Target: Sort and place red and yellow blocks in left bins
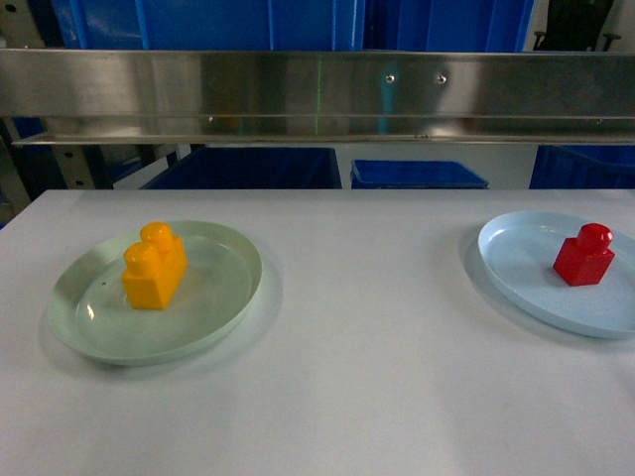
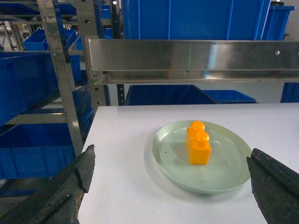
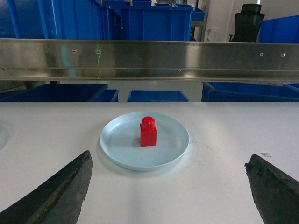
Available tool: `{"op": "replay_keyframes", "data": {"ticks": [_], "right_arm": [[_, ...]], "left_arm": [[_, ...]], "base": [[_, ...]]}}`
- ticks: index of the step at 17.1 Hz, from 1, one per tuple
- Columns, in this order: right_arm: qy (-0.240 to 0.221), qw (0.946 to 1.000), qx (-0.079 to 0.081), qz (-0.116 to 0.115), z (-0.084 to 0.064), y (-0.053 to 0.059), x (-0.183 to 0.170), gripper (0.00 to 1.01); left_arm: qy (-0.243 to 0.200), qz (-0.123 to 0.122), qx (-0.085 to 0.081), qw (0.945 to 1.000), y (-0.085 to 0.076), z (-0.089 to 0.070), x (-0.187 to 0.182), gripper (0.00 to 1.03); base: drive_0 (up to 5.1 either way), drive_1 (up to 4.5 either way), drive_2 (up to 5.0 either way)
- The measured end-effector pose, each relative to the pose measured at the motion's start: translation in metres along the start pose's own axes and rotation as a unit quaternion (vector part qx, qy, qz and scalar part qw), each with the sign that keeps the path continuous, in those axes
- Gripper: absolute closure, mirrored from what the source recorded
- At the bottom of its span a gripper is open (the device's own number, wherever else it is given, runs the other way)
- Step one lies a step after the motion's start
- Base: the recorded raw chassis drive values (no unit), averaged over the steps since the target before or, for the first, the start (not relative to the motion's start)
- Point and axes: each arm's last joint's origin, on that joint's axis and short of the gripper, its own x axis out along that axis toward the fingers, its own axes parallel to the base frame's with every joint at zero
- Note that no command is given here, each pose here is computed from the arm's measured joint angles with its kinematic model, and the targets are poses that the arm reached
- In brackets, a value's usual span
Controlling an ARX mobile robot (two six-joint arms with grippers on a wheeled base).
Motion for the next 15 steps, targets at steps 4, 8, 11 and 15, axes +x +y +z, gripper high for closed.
{"op": "replay_keyframes", "data": {"ticks": [4,8,11,15], "right_arm": [[0.0,1.0,0.0,0.0,0.0,0.0,0.0,0.03],[0.0,1.0,0.0,0.0,0.0,0.0,0.0,0.03],[0.0,1.0,0.0,0.0,0.0,0.0,0.0,0.03],[0.0,1.0,0.0,0.0,0.0,0.0,0.0,0.03]], "left_arm": [[0.0,0.0,0.0,1.0,0.0,0.0,0.0,0.05],[0.0,0.0,0.0,1.0,0.0,0.0,0.0,0.05],[0.0,0.0,0.0,1.0,0.0,0.0,0.0,0.05],[0.0,0.0,0.0,1.0,0.0,0.0,0.0,0.05]], "base": [[0.0,0.0,0.0],[0.0,0.0,0.0],[0.0,0.0,0.0],[0.0,0.0,0.0]]}}
